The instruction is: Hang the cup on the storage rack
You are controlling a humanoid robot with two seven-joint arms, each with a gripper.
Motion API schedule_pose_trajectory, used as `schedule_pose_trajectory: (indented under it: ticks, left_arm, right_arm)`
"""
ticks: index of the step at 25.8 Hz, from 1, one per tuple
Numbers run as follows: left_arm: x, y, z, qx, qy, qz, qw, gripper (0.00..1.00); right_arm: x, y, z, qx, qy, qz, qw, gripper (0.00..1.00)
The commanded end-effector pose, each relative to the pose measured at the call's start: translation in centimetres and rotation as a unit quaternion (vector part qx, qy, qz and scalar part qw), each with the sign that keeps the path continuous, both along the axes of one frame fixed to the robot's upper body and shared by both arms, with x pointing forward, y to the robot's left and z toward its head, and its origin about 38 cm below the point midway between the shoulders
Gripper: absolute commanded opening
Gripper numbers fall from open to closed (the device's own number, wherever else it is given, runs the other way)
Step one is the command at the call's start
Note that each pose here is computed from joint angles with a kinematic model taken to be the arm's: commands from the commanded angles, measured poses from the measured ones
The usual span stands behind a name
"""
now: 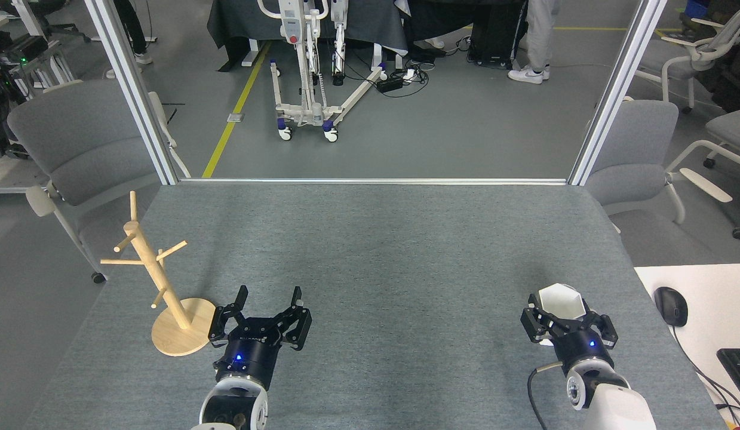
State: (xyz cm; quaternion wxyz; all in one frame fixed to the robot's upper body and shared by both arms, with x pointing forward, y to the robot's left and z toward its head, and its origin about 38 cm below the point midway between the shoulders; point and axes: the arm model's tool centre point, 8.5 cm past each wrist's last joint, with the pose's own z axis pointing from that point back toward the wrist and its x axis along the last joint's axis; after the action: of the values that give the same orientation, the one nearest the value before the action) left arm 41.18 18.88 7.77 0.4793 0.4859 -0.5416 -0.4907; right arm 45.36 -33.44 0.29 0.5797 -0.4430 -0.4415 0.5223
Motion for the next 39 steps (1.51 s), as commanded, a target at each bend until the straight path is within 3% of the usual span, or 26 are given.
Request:
schedule_pose_trajectory:
  ticks: [1,7,8,10,12,16,19,24,32,36,39]
  left_arm:
    - [0.0,0.0,0.1,0.000,-0.002,-0.002,1.000,0.99]
    - [0.0,-0.1,0.2,0.001,-0.004,-0.005,1.000,0.99]
    - [0.0,-0.1,0.1,0.001,-0.003,-0.005,1.000,0.99]
    - [-0.1,0.0,0.1,0.001,-0.002,-0.005,1.000,0.99]
    - [-0.1,0.0,0.0,0.001,-0.001,-0.005,1.000,0.99]
    - [-0.2,-0.1,0.0,0.001,-0.001,-0.006,1.000,0.99]
    - [-0.2,-0.1,0.1,0.001,-0.002,-0.006,1.000,0.99]
    - [-0.2,-0.1,0.1,0.001,-0.003,-0.006,1.000,0.99]
    - [-0.2,0.0,0.5,0.001,-0.008,-0.005,1.000,0.99]
    - [-0.3,0.0,0.9,0.002,-0.015,-0.006,1.000,0.99]
    - [-0.5,0.0,2.5,0.004,-0.040,-0.009,0.999,0.99]
  right_arm:
    - [0.0,0.1,-0.1,0.001,0.004,0.001,1.000,0.97]
    - [0.0,0.0,-0.1,0.000,0.002,0.000,1.000,0.96]
    - [0.0,-0.1,-0.1,-0.001,0.003,0.000,1.000,0.92]
    - [0.0,-0.1,0.0,0.000,0.002,0.003,1.000,0.76]
    - [0.0,0.0,0.0,0.002,0.001,0.013,1.000,0.49]
    - [-0.1,0.1,0.0,0.005,0.003,0.023,1.000,0.25]
    - [-0.1,0.0,0.0,0.003,0.004,0.023,1.000,0.20]
    - [0.2,0.0,0.8,0.000,0.001,0.023,1.000,0.20]
    - [1.3,-0.3,7.7,-0.021,0.036,0.024,0.999,0.21]
    - [1.2,-0.4,12.2,-0.002,0.031,0.020,0.999,0.20]
    - [0.3,-0.1,16.2,0.027,0.048,0.012,0.998,0.19]
